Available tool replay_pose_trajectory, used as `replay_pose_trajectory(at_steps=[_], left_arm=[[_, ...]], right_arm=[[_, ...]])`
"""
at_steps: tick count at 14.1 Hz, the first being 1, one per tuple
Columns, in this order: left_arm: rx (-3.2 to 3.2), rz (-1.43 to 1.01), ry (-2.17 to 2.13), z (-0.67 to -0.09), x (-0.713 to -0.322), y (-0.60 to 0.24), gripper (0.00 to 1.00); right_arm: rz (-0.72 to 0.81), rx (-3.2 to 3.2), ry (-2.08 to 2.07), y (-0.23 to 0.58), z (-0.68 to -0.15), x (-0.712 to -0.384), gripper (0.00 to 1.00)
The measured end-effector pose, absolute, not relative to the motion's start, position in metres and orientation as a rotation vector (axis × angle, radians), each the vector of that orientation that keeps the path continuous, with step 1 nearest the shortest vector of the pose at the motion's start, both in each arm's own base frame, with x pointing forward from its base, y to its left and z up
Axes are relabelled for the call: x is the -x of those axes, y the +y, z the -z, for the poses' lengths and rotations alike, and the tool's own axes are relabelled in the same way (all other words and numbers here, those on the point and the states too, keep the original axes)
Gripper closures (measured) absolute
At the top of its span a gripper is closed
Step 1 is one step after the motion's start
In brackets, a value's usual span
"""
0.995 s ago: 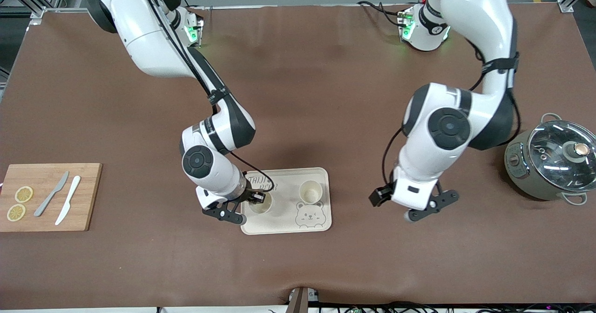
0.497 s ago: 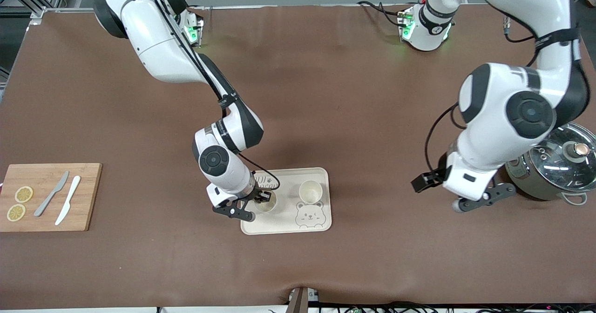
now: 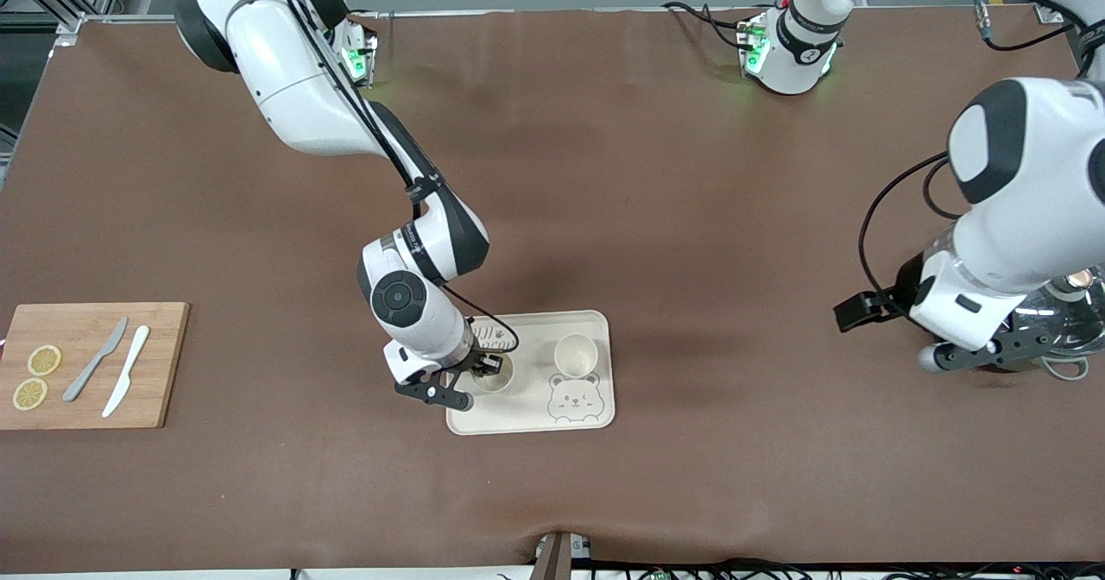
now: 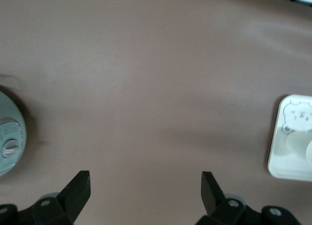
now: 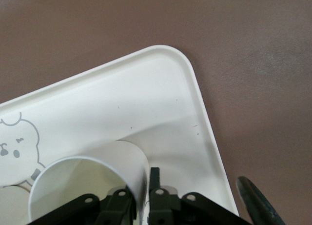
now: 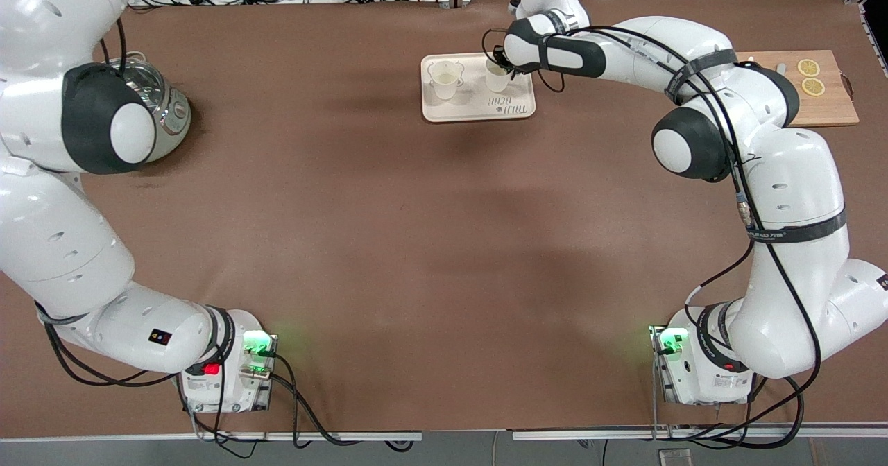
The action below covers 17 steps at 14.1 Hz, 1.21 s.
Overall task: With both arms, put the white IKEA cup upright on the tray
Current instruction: 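Open the left gripper and withdraw while the right gripper lowers its cup, then open the right gripper and lift it away from the tray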
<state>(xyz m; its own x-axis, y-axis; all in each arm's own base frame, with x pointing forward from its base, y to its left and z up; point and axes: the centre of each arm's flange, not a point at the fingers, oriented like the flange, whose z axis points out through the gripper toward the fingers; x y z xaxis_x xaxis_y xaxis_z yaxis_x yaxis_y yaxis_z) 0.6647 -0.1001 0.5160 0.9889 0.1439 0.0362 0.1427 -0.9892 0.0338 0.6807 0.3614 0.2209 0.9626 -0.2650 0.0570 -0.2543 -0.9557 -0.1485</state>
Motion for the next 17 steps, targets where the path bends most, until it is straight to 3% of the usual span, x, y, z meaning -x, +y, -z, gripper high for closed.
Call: replay_pose_trajectory(at_steps=[5,8,17], left_arm=[[-3.098,-0.031,0.113,-0.552,-0.645,-0.055,0.00],[-3.094,-0.029,0.072,-0.567,-0.637,-0.035,0.00],[-3.086,-0.131,0.066,-0.606,-0.629,-0.021,0.00]], right_arm=[[0.142,2.968,0.408,0.356,-0.236,-0.688,0.30],[0.077,2.998,0.416,0.350,-0.262,-0.687,0.01],[-0.017,3.036,0.409,0.330,-0.422,-0.660,0.00]])
